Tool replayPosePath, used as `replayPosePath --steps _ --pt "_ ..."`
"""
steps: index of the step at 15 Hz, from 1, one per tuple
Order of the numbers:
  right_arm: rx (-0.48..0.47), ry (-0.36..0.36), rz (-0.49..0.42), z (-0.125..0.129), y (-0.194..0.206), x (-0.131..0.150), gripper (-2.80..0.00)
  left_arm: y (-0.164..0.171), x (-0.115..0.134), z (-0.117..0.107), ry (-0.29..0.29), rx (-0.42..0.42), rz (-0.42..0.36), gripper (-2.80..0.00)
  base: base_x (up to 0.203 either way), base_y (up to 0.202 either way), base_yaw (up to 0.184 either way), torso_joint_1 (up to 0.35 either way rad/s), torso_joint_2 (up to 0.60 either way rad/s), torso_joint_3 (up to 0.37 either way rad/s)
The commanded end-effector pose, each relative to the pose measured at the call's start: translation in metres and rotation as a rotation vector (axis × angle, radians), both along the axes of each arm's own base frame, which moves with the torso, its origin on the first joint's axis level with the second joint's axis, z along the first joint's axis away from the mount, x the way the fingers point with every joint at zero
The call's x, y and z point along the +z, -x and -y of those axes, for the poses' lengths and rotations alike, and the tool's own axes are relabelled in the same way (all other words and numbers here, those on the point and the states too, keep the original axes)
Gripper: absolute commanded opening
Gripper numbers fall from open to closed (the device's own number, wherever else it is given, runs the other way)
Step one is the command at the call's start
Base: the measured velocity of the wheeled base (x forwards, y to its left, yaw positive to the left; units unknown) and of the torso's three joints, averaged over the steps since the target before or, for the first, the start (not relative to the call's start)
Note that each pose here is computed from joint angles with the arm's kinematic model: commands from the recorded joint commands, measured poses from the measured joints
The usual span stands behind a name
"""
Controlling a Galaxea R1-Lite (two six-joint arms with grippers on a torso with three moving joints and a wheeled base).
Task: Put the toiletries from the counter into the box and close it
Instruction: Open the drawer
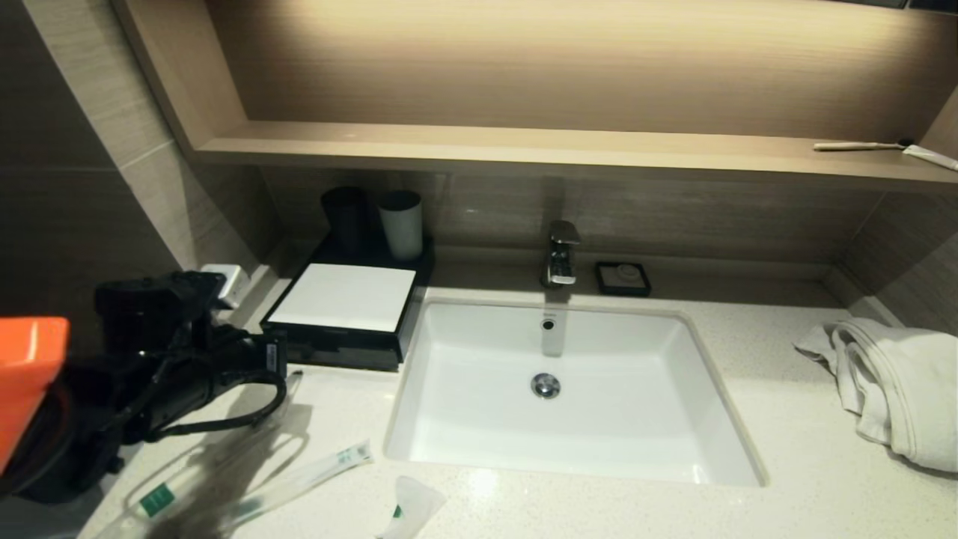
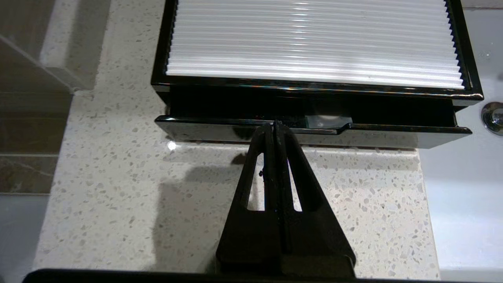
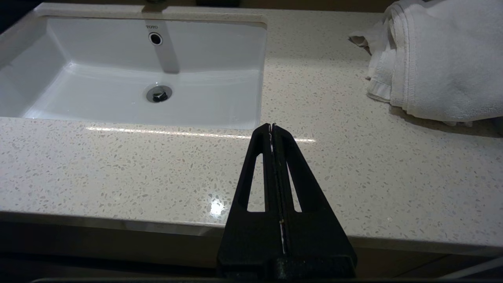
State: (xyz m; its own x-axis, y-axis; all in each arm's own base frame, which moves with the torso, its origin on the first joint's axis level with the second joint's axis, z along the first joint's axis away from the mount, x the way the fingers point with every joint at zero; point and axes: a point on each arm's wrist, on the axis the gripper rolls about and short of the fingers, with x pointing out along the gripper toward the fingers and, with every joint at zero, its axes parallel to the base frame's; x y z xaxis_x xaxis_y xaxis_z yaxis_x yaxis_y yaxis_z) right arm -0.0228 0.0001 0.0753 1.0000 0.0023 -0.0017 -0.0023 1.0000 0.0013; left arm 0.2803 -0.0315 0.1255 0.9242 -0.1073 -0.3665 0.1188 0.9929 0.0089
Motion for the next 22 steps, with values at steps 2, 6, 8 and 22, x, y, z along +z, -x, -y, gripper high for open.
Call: replayPosePath --steps 2,6,8,22 --pt "0.001 0.0 0.0 0.0 0.0 0.0 -2.8 -0.014 -0.011 0.008 0.04 -0.001 -0.032 -2.8 0.0 0.0 0.0 0.0 0.0 0.0" --pt "0.001 0.0 0.0 0.0 0.0 0.0 -2.8 -0.02 -0.014 0.013 0.062 -0.004 -0.04 -2.8 0.0 0.0 0.0 0.0 0.0 0.0" --pt "0.001 -0.002 0.0 0.0 0.0 0.0 -2.8 -0.021 -0.017 0.018 0.06 -0.016 -0.049 -2.8 0.0 0.0 0.0 0.0 0.0 0.0" --pt "0.001 0.0 0.0 0.0 0.0 0.0 -2.8 -0.027 -0.025 0.025 0.058 -0.037 -0.062 -2.8 0.0 0.0 0.0 0.0 0.0 0.0"
